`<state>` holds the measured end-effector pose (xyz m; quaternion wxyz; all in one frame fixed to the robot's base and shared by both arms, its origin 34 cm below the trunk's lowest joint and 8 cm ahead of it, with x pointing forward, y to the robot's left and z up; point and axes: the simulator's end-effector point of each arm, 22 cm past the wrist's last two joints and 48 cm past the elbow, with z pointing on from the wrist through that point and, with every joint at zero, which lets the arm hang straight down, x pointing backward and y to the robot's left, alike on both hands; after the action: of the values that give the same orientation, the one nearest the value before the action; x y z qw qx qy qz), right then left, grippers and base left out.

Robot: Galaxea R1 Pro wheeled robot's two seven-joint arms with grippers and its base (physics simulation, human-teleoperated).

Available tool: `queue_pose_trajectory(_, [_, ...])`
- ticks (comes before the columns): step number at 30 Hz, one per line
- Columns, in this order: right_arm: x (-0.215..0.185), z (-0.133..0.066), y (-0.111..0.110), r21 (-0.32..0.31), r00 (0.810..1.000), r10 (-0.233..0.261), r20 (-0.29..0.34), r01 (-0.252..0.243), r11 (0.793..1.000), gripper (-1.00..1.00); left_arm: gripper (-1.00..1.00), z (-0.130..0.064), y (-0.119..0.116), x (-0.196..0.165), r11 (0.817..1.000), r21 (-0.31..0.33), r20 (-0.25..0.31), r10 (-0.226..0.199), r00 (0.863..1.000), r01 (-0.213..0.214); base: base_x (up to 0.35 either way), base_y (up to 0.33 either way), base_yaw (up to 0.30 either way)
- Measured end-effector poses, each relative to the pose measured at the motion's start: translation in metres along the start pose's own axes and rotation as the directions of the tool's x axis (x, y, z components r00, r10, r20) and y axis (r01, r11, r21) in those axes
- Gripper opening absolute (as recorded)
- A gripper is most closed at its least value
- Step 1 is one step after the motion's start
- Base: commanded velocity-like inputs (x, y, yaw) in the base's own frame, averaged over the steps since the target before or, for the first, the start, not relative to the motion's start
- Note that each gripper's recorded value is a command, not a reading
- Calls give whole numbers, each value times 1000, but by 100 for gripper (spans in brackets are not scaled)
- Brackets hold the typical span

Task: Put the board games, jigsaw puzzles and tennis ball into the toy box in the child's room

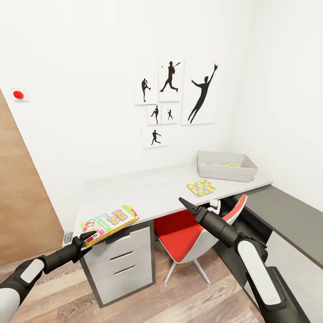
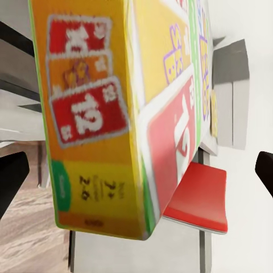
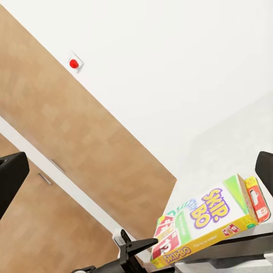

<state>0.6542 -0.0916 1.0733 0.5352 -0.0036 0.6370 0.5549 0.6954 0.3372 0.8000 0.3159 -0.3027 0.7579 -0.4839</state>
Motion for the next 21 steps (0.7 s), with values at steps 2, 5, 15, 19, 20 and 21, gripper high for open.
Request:
queue_pose_trajectory(2, [0,0,0,0,1000,0,0,0,1000,100,100,0,0,0,1000,0,0,0,1000,0,0,0,0])
queue_pose_trajectory(5, [0,0,0,0,1000,0,0,0,1000,100,100,0,0,0,1000,0,0,0,1000,0,2,0,0])
queue_pose_trajectory(15, [0,0,0,0,1000,0,0,0,1000,100,100,0,0,0,1000,0,1,0,1000,0,54,0,0])
queue_pose_trajectory(19, [0,0,0,0,1000,0,0,0,1000,100,100,0,0,-1,1000,0,2,1,1000,-1,13,0,0])
queue_pose_trajectory(20, [0,0,0,0,1000,0,0,0,1000,100,100,-1,0,-1,1000,0,2,1,1000,-1,7,0,0])
queue_pose_trajectory(21, [0,0,0,0,1000,0,0,0,1000,100,100,-1,0,-1,1000,0,2,1,1000,-1,6,0,0])
